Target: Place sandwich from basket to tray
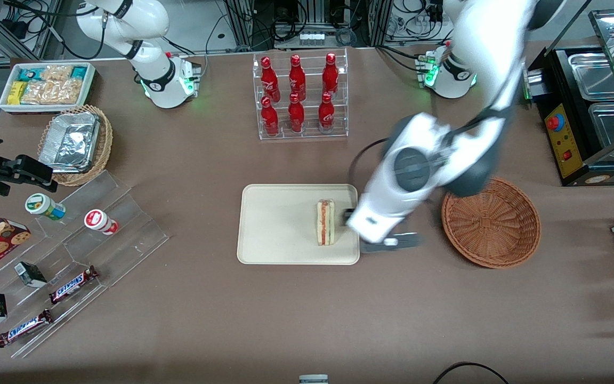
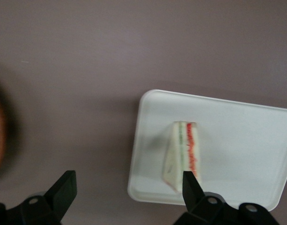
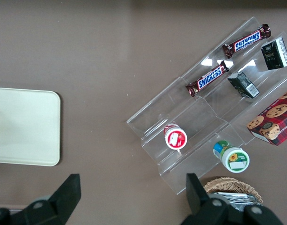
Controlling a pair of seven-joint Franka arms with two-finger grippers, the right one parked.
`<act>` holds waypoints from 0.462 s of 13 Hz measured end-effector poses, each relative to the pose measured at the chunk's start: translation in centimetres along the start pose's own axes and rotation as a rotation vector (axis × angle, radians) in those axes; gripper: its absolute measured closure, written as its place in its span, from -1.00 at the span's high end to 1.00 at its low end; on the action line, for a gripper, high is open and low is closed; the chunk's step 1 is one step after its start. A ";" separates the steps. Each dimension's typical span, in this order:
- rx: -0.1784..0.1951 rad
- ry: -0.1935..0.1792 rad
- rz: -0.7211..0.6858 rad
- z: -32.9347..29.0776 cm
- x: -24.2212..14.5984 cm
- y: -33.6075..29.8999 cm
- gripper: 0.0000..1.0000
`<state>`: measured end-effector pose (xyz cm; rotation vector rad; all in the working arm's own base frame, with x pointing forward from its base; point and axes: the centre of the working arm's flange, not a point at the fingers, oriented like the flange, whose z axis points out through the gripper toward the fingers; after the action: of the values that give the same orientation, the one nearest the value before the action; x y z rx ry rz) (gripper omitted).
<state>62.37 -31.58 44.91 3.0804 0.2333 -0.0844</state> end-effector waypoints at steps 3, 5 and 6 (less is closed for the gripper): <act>0.025 -0.016 -0.016 -4.3 1.4 -7.8 1.00; 0.036 -0.021 -0.009 -5.6 1.5 -12.2 1.00; 0.043 -0.027 0.002 -6.4 1.1 -14.3 1.00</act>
<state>61.63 -16.96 50.54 3.1200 0.2305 -0.1326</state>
